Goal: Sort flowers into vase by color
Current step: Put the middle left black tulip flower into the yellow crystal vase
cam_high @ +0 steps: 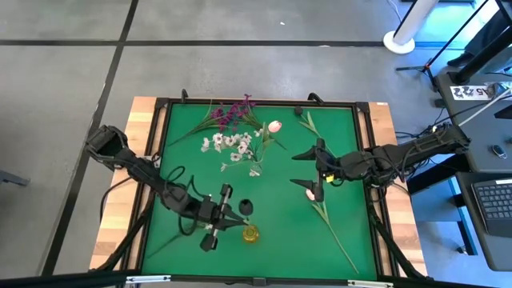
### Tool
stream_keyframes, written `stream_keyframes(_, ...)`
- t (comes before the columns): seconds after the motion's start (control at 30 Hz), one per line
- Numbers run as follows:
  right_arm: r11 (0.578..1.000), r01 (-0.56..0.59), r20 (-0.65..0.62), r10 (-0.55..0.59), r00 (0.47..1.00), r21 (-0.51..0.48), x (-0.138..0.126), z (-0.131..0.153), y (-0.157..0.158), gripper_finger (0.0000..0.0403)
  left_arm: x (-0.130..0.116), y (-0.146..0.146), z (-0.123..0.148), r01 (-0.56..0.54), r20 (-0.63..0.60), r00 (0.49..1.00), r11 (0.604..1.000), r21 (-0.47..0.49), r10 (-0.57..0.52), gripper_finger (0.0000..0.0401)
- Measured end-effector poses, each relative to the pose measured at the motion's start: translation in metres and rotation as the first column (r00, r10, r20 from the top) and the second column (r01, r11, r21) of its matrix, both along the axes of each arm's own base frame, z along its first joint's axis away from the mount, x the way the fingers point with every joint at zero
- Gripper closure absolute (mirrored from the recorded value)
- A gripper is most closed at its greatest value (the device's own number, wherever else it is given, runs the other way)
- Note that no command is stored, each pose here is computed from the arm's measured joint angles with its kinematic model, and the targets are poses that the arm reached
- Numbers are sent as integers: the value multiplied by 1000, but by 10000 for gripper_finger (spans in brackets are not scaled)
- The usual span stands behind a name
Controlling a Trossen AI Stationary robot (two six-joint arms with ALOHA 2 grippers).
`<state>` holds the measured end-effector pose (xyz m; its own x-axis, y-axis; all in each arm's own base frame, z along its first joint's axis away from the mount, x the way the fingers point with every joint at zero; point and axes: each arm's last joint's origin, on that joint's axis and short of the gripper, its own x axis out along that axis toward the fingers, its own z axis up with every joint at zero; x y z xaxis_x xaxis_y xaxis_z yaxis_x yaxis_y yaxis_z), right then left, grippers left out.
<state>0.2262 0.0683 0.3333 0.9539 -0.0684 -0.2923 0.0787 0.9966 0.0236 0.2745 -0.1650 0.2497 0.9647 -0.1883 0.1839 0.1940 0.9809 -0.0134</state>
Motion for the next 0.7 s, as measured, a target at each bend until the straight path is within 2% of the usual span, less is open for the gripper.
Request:
stream_keyframes(0.17, 1000, 0, 0, 0, 1000, 0, 0, 0, 0, 63, 1, 0, -7, 2, -75, 997, 1000, -2, -2, 401)
stream_keyframes(0.43, 1000, 0, 3, 0, 1000, 1, 0, 0, 0, 63, 2, 1, -13, -28, -129, 991, 1000, -9, 27, 398)
stream_keyframes(0.7, 1000, 1, 3, -1, 1000, 4, 0, 0, 0, 63, 3, 3, -19, -53, -191, 980, 998, -28, 47, 342)
